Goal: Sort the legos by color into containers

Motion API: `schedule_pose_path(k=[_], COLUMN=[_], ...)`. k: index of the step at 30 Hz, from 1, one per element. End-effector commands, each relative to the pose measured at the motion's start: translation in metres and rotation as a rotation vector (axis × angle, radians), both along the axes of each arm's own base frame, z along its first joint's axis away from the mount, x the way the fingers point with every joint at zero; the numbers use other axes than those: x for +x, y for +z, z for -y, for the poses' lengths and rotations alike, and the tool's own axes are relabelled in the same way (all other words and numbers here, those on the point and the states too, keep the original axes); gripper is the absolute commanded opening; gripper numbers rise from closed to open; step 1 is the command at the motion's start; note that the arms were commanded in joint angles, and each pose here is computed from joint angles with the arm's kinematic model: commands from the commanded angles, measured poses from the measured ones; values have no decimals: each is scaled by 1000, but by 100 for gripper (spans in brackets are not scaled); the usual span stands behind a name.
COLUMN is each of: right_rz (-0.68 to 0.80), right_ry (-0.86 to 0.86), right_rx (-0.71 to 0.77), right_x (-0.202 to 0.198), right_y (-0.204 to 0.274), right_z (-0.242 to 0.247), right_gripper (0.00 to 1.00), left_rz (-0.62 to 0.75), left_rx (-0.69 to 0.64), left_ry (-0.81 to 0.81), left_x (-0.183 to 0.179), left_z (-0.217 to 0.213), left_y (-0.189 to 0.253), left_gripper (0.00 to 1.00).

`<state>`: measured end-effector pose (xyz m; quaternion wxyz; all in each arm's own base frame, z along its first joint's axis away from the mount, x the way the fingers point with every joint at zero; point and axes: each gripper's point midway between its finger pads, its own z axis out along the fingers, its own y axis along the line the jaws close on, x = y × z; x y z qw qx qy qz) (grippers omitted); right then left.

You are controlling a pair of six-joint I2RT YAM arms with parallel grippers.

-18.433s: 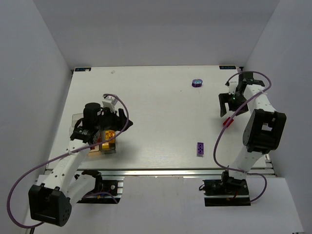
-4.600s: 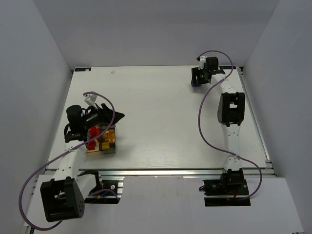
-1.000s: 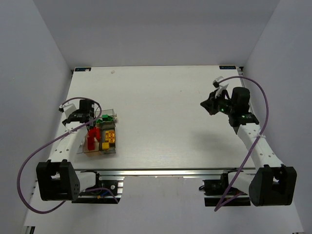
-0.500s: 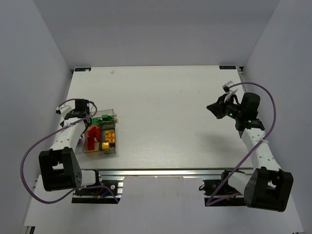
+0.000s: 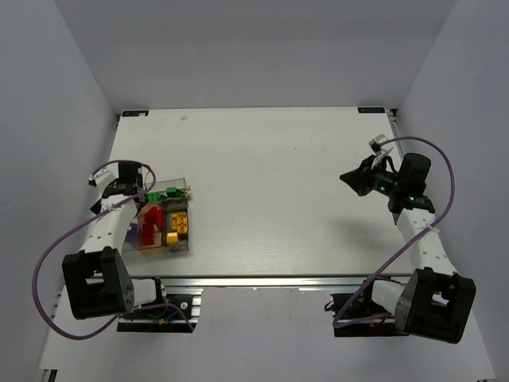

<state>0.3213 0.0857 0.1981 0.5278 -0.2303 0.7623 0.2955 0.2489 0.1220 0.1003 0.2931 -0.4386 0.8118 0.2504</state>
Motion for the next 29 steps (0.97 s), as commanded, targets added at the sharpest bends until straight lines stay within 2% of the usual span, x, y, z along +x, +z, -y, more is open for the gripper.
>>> schedule_pose_path(k=[1,2,3,4,5,6,7,8,9,10,11,12,13,15,16,18,22,26,29], right_rz=[56,63,70,69,73,73,77,78,73,71,61,42,33,-19,-45,-66,-65,-63,-9], right_ry=[42,46,45,41,35,16,9,-3,-31,-53,-89,-116,-129,-195,-216,-276,-323,-339,-331], right_rx=[10,9,6,4,1,-5,-8,-12,-15,-14,-21,-10,-8,-2,4,13,8,36,32], right_x=[-1,-2,-2,-2,-2,-1,-1,0,2,4,8,10,12,18,19,26,28,26,24], right_y=[11,13,14,14,14,15,16,16,16,18,17,18,19,20,19,23,24,25,32], right_z=[-3,-3,-2,-1,0,2,3,5,8,12,17,19,21,31,34,44,55,59,62], right_gripper=[0,5,14,34,44,57,81,89,89,89,89,89,89,89,89,89,89,89,89], left_rz=[127,153,198,264,315,386,470,586,675,815,886,932,1018,1036,1073,1076,1066,1049,1054], left_rx=[-33,-38,-112,-144,-155,-251,-271,-247,-325,-303,-327,-362,-449,-601,-662,-665,-535,-510,-492], left_ry=[-33,-60,-125,-174,-254,-391,-501,-630,-794,-893,-981,-1069,-1255,-1405,-1503,-1530,-1641,-1645,-1654], left_x=[12,16,25,30,40,51,50,63,61,61,58,55,47,42,32,36,41,47,45], left_z=[10,15,30,39,47,74,90,102,134,148,163,179,210,235,249,251,254,254,254], left_y=[31,38,43,56,67,78,91,114,128,146,155,159,170,164,172,170,174,161,163], left_gripper=[95,94,88,85,83,81,74,67,61,57,58,63,76,94,98,98,98,98,98])
